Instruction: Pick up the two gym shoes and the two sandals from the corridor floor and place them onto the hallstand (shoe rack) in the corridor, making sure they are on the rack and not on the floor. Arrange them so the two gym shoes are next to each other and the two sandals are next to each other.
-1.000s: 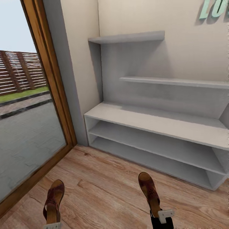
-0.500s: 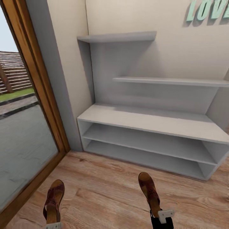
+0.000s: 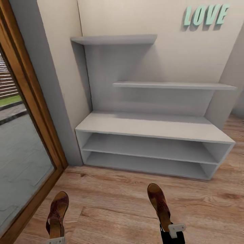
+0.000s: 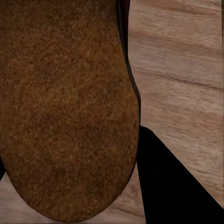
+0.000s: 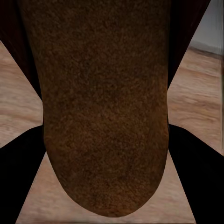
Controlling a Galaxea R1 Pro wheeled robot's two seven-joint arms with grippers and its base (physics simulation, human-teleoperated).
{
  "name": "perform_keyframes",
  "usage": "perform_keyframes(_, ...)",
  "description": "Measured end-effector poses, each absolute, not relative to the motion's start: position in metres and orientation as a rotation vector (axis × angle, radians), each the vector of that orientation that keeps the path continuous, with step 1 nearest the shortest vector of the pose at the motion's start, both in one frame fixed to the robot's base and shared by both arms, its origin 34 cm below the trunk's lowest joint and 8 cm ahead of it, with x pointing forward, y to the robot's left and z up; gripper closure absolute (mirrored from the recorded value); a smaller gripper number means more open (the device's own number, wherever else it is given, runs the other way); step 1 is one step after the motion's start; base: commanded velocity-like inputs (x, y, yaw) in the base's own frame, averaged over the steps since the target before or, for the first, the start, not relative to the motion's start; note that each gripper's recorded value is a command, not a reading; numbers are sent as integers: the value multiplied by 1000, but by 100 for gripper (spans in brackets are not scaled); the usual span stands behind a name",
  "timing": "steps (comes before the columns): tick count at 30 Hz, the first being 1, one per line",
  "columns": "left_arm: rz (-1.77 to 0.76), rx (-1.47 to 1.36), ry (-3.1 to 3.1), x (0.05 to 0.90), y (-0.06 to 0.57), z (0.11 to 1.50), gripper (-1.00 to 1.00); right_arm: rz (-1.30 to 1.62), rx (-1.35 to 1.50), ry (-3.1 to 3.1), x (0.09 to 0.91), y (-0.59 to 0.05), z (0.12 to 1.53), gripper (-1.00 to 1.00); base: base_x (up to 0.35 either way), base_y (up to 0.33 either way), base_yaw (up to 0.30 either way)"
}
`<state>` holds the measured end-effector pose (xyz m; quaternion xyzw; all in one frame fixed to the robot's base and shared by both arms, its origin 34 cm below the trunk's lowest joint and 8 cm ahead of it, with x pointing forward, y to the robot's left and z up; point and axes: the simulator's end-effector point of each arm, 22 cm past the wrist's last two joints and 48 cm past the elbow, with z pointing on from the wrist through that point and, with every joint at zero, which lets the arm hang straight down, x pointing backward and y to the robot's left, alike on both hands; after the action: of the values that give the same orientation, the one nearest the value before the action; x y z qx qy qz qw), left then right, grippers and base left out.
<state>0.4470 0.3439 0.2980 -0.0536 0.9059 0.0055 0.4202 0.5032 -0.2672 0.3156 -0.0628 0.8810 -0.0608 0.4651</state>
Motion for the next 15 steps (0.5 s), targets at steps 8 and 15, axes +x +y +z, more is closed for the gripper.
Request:
perform_keyframes(8, 13, -134, 2271, 447, 344, 298, 100, -150, -153, 2163, 503, -267, 316, 100, 0, 21, -267)
perform_keyframes(15, 14, -134, 2272, 446, 344, 298, 100, -151, -152, 2163, 503, -268, 316, 100, 0, 2, -267)
